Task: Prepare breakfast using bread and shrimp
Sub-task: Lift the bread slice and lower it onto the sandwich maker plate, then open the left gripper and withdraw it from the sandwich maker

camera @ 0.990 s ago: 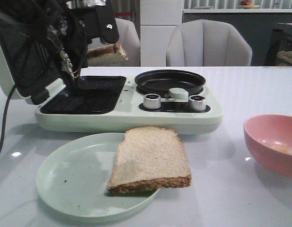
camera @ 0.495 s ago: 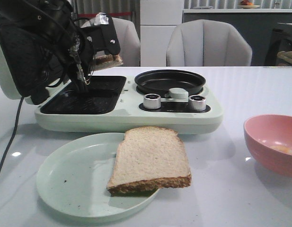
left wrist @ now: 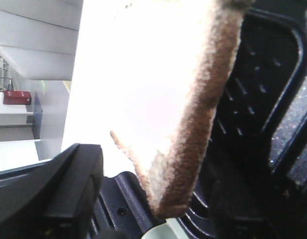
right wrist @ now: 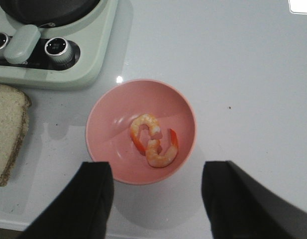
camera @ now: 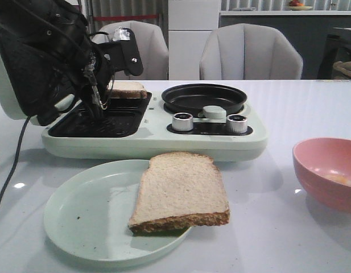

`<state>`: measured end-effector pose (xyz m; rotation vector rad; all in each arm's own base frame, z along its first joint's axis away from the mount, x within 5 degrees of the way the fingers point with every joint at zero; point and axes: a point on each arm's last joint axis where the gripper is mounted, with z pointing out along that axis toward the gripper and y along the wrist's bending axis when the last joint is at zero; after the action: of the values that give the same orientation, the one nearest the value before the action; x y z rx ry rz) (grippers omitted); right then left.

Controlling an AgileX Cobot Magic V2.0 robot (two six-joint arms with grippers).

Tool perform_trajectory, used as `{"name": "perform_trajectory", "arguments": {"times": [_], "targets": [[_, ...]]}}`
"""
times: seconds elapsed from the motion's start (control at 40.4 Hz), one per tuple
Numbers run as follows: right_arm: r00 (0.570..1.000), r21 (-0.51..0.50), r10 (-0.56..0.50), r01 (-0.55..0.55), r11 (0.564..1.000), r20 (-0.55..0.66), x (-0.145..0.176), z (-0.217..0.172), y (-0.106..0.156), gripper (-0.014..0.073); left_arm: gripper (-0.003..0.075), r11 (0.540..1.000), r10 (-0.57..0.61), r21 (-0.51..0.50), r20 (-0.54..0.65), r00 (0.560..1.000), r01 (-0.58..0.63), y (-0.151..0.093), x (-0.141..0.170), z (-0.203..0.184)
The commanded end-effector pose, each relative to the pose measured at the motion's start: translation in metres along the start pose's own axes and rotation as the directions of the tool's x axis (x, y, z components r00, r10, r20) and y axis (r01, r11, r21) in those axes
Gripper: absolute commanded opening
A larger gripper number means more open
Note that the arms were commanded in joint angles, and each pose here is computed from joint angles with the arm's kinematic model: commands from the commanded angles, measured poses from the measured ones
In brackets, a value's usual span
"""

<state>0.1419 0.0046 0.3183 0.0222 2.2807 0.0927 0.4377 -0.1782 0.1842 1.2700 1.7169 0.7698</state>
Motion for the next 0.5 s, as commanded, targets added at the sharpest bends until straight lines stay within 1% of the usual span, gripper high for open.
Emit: {"name": "perform_trajectory", "arguments": {"times": [0.0,0.149,0.223,0.297,0.396,0.446,0.47], "targets": [[0.996,0.002,-0.016,0.016,1.0,0.088,-0.013,-0.006,0.001,0.0507,0.0498,0.993,-0.03,-0.116,0.015,0.999,0.031,0.039,-0.006,-0.023],[0.996,0.002,-0.016,0.016,1.0,0.088,-0.013,-0.006,0.001,0.0507,0.0498,0.993,-0.032,-0.116,0.025,0.999,0.035,0.045,-0.002,-0.04],[0.996,0.002,-0.016,0.016,1.0,0.088,-0.013,-0.006,0.001,0.0507,0.0498,0.994,-0.027,-0.104,0.031,0.999,0.03,0.044,0.001,-0.053],[0.996,0.002,-0.016,0.016,1.0,0.088,-0.013,-0.006,0.001,0.0507,0.0498,0.994,-0.028,-0.107,0.039,0.999,0.032,0.046,0.004,-0.074],[0.996,0.002,-0.016,0.016,1.0,0.088,-0.013,-0.006,0.001,0.0507,0.0498,0.993,-0.026,-0.111,0.039,0.999,0.03,0.042,0.005,-0.1],[0.996,0.002,-0.016,0.016,1.0,0.088,-0.013,-0.006,0.001,0.0507,0.0498,0.991,-0.059,-0.114,0.046,0.997,0.064,0.042,0.003,-0.118],[0.996,0.002,-0.016,0.016,1.0,0.088,-0.013,-0.006,0.001,0.0507,0.0498,0.99,-0.097,-0.1,0.042,0.994,0.101,0.04,0.003,-0.124]]}}
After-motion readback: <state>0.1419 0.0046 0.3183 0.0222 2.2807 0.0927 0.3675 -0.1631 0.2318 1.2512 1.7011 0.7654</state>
